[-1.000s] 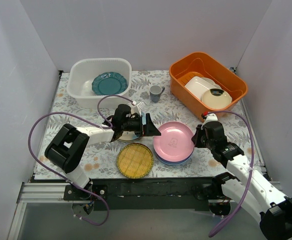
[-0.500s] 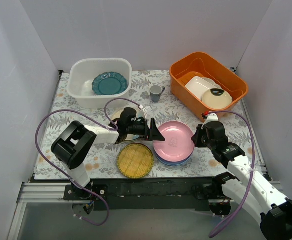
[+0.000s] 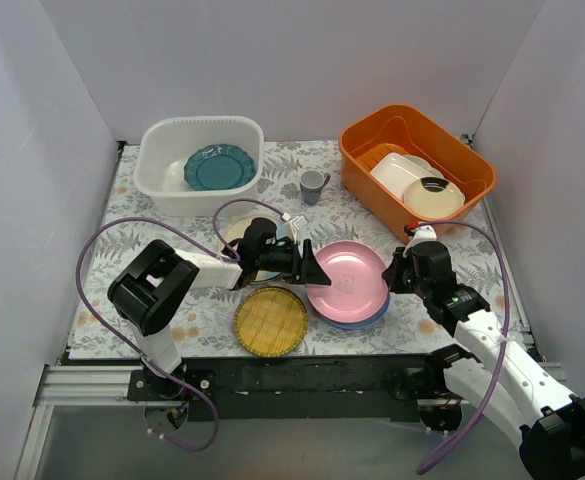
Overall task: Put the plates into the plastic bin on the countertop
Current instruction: Pick up the plate at the center of the board, then place the plate in the plastic bin, then pick up the plate at the center of the board.
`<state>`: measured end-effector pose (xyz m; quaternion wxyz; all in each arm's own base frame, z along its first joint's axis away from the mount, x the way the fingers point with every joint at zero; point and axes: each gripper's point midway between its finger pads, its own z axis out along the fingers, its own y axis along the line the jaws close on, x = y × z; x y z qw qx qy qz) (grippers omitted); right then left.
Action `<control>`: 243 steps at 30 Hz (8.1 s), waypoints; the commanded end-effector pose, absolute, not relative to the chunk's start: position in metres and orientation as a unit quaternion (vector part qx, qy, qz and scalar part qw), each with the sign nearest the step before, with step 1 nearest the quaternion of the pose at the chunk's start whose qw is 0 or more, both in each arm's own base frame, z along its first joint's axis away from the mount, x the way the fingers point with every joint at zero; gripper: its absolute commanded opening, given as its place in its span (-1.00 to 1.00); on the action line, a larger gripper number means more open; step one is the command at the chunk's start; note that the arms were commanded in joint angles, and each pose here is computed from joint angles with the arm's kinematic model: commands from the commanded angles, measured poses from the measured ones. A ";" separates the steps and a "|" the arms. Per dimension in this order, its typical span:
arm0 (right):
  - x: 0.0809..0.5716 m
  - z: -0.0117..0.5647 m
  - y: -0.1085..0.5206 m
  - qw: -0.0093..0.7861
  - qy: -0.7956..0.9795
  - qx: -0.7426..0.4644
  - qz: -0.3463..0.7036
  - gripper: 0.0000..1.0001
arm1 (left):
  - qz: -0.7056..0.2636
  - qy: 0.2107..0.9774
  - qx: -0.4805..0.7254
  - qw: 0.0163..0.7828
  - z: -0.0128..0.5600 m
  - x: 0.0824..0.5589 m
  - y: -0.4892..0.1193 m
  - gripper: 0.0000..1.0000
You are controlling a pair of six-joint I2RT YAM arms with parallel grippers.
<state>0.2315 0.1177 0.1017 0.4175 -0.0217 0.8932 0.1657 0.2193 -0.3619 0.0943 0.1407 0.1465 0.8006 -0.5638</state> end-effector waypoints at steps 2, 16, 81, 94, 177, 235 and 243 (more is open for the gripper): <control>0.247 0.132 0.128 0.459 0.866 -0.017 0.196 -0.97 | -0.586 0.780 0.170 0.141 0.108 0.214 -0.372 -0.09; 0.245 0.132 0.131 0.458 0.865 -0.022 0.204 -0.97 | -0.576 0.786 0.170 0.149 0.111 0.215 -0.374 -1.00; 0.225 0.149 0.140 0.492 0.829 -0.044 0.263 0.96 | -0.433 0.821 0.037 0.371 0.218 0.392 -0.290 -1.00; 0.223 0.136 0.149 0.468 0.837 -0.052 0.279 0.96 | -0.430 0.788 -0.050 0.438 0.286 0.462 -0.227 -1.00; 0.209 0.049 0.118 0.362 0.911 0.049 0.191 0.86 | -0.171 0.812 -0.296 0.473 0.228 0.510 -0.034 0.97; 0.213 0.048 0.131 0.360 0.907 0.029 0.218 -0.97 | -0.446 0.848 0.077 0.277 0.132 0.316 -0.296 0.96; 0.213 0.051 0.130 0.364 0.905 0.030 0.219 -0.97 | -0.458 0.841 0.097 0.271 0.129 0.305 -0.302 0.96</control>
